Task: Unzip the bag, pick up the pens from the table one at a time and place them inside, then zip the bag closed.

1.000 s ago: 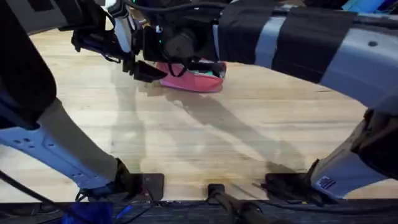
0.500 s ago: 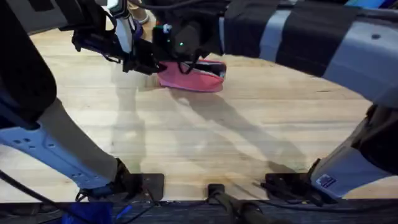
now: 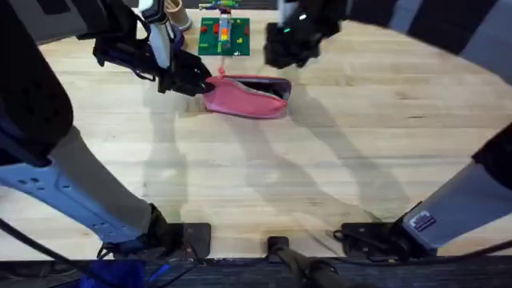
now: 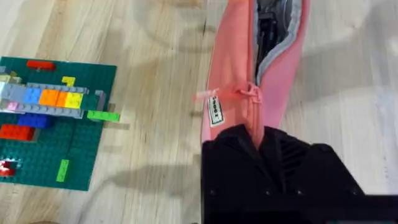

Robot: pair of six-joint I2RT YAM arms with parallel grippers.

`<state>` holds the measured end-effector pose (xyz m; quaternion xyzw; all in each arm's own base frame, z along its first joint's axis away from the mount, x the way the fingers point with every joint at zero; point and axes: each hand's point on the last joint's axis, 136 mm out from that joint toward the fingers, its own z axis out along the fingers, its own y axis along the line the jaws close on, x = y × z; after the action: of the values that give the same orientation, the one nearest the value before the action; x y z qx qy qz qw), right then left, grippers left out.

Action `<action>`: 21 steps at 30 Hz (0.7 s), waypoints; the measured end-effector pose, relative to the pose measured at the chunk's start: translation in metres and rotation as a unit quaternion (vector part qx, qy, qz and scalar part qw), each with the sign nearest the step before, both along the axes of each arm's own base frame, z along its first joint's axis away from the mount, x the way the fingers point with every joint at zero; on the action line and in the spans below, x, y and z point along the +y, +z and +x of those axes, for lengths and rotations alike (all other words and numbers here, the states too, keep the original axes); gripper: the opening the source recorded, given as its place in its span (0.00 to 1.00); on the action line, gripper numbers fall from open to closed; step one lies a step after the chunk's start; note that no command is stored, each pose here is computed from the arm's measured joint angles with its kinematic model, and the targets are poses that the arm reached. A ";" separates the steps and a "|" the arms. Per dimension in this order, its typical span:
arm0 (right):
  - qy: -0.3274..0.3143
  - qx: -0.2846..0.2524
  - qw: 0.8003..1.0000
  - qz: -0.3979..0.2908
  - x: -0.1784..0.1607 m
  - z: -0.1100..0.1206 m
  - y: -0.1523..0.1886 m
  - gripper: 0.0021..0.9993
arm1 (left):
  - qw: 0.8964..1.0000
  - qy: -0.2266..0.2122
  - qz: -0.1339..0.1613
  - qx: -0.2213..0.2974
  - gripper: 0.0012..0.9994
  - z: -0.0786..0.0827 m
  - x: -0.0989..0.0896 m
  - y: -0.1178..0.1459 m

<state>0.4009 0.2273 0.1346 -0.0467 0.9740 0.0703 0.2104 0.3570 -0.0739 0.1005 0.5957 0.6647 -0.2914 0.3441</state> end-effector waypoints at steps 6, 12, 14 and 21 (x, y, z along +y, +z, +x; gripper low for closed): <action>-0.016 0.005 1.000 0.003 -0.028 0.012 0.001 0.03 | 1.000 0.001 -0.001 0.007 0.04 -0.002 0.000 0.000; 0.005 -0.027 0.999 0.019 -0.025 0.014 0.027 0.03 | 1.000 0.001 -0.001 0.007 0.04 -0.002 0.000 0.000; 0.017 -0.043 0.999 0.022 -0.023 0.014 0.037 0.03 | 1.000 0.001 -0.001 0.007 0.04 -0.002 0.000 0.000; 0.077 -0.060 0.992 0.075 0.016 0.006 0.053 0.57 | 1.000 0.001 -0.001 0.007 0.04 -0.002 0.000 0.000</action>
<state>0.4067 0.2436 0.1879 -0.1095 0.9452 0.1561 0.2651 0.3545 -0.0739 0.1006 0.5929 0.6672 -0.2962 0.3400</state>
